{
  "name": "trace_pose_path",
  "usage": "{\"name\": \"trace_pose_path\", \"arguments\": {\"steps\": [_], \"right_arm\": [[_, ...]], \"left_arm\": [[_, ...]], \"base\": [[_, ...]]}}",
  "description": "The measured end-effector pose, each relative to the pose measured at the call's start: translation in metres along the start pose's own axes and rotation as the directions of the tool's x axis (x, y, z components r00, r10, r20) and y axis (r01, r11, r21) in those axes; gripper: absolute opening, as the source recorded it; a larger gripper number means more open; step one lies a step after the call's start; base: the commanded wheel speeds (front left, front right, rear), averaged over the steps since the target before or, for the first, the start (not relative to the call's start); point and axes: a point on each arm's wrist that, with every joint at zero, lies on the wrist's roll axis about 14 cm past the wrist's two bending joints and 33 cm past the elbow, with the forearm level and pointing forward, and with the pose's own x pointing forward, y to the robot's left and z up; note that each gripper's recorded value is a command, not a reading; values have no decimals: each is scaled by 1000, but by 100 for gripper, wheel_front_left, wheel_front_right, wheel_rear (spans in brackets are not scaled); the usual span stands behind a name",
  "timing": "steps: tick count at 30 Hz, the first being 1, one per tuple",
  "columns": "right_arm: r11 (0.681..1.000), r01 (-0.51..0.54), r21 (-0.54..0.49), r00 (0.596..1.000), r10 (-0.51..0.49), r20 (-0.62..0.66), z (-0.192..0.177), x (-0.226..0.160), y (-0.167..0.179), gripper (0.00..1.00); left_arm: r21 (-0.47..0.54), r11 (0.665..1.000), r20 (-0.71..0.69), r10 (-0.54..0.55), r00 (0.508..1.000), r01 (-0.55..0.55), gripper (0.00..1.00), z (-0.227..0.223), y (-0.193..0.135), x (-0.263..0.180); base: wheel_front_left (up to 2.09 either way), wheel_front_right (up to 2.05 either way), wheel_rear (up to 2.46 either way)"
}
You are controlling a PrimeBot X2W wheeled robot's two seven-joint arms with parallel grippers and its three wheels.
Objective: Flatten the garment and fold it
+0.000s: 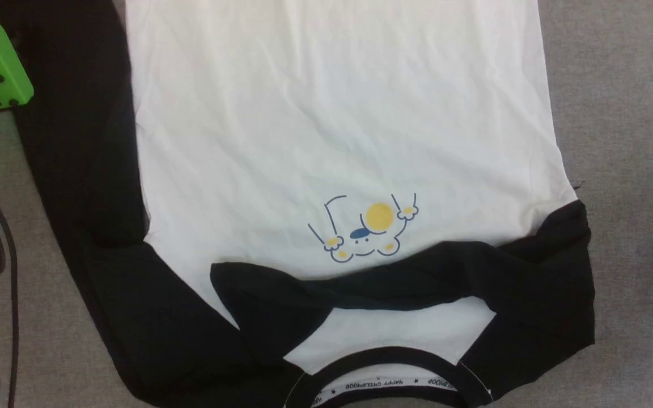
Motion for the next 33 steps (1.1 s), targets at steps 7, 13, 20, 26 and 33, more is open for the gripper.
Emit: {"name": "trace_pose_path", "arguments": {"steps": [7,13,20,26,33], "right_arm": [[1000,14,-17,999,-15,-32,-15,4,-6,100],[1000,13,-15,999,-13,-43,-20,6,-5,100],[1000,-9,1,999,9,-41,-19,7,4,100],[999,-30,23,999,31,-25,-10,3,13,100],[997,-59,57,998,59,5,9,-10,23,100]], "left_arm": [[7,1000,-8,22,1000,-22,100,-3,5,17],[-33,999,19,41,999,-41,0,-3,11,20],[-386,922,233,93,968,5,0,17,27,6],[-565,823,380,192,905,63,0,22,67,-30],[-607,789,495,282,822,96,0,24,110,-93]], "base": [[0,0,0],[0,0,0],[0,0,0],[0,0,0],[0,0,0]]}}
